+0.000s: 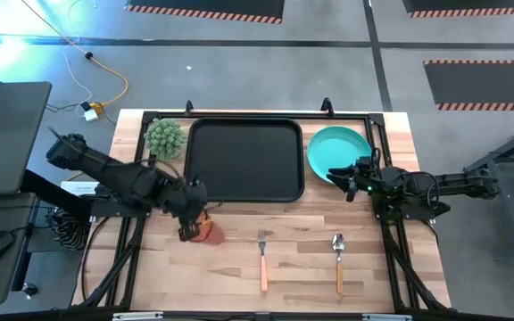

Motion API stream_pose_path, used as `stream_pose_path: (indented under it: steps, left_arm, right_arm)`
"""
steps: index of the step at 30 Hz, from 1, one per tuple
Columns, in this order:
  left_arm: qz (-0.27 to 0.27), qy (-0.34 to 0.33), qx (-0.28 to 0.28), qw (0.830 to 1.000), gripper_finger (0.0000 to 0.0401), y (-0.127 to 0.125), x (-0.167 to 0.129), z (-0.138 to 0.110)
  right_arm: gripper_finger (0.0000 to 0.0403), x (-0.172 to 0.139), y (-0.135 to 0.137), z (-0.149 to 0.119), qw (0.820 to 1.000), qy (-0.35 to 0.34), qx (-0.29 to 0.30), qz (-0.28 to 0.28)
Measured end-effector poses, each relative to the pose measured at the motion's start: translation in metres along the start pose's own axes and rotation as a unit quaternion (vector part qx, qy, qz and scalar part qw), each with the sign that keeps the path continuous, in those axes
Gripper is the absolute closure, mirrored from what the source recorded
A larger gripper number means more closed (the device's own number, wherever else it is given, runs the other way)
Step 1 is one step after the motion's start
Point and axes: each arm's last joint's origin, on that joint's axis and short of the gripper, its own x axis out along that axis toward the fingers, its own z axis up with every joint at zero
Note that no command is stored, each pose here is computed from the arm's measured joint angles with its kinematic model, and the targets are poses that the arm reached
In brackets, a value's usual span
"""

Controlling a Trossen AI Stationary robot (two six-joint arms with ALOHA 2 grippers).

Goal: Pick and place plate/cup/fork/spoon on tray
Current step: Put the red cup on the black tray

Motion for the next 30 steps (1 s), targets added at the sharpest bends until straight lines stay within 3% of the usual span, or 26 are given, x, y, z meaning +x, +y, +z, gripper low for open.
stream_pose_path:
  steps: [6,15,26,30]
  left_arm:
    - [0.040,-0.048,0.008,0.998,0.0397,0.031,-0.011,0.031]
    - [0.114,-0.084,-0.023,0.990,0.0396,0.098,-0.026,0.066]
    - [0.173,-0.098,-0.069,0.978,0.0396,0.176,-0.050,0.078]
    - [0.183,-0.097,-0.061,0.976,0.0396,0.198,-0.056,0.078]
  right_arm:
    - [0.0252,0.000,0.001,0.002,1.000,-0.008,0.005,0.006]
    - [0.0252,0.000,0.002,0.003,0.999,-0.014,0.032,0.010]
    - [0.0252,0.000,0.002,0.003,0.999,-0.013,0.029,0.010]
    - [0.0252,0.000,0.001,0.003,0.999,-0.021,0.028,-0.001]
